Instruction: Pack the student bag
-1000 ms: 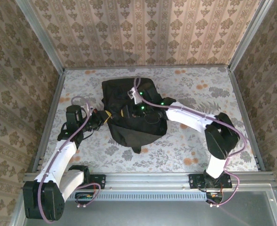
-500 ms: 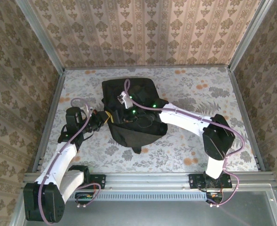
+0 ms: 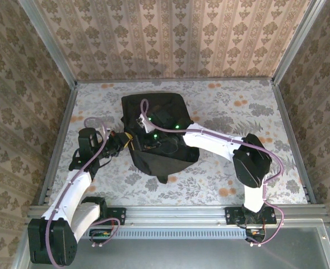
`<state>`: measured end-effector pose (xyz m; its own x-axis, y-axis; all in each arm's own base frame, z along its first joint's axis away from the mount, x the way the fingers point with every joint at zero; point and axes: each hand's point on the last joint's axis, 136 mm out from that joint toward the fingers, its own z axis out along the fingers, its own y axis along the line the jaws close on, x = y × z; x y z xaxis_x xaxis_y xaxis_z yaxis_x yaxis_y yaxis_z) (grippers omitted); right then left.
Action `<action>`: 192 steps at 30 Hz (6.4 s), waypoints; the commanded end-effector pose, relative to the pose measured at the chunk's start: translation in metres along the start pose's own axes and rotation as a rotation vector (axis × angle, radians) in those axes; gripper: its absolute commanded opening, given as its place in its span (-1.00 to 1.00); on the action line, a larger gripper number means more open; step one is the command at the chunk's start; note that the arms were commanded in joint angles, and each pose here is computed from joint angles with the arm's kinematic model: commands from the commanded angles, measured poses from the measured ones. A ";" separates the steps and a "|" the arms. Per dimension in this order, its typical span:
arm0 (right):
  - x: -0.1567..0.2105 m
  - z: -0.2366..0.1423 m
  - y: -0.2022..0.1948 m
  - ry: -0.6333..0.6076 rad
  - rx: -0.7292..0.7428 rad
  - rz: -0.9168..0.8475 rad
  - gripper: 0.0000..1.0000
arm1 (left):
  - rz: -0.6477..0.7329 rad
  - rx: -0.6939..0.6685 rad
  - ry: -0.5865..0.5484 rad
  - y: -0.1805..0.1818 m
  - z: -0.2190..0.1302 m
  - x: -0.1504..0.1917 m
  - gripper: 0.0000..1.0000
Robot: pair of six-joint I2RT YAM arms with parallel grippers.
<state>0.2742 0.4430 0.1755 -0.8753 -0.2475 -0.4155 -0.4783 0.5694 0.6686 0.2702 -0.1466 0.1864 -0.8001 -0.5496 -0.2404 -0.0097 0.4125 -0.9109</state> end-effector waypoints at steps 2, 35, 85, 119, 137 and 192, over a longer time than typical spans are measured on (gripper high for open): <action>0.016 0.015 0.001 0.069 0.028 -0.036 -0.54 | 0.185 0.206 -0.078 -0.066 -0.017 -0.017 -1.00; 0.003 -0.005 0.009 0.080 -0.006 -0.137 -0.30 | 0.210 0.202 -0.058 -0.060 -0.017 -0.008 -1.00; 0.074 0.020 -0.016 -0.198 0.127 -0.705 -0.59 | 0.063 0.279 -0.072 -0.041 -0.016 0.001 -1.00; 0.004 -0.008 -0.019 -0.480 0.255 -0.898 -0.54 | 0.028 0.282 -0.015 -0.031 -0.015 0.019 -1.00; 0.015 -0.023 -0.035 -0.573 0.416 -1.277 -0.15 | 0.023 0.256 -0.017 -0.021 -0.012 0.021 -1.00; 0.046 0.006 -0.045 0.015 0.526 -1.568 -1.00 | 0.015 0.091 -0.077 -0.002 -0.005 0.002 -1.00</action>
<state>0.2758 0.4325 0.1449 0.4204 -0.7393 -0.5260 -0.7194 0.0816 -0.6898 0.2442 -0.1505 0.1486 -0.8085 -0.5718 -0.1390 -0.0785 0.3389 -0.9376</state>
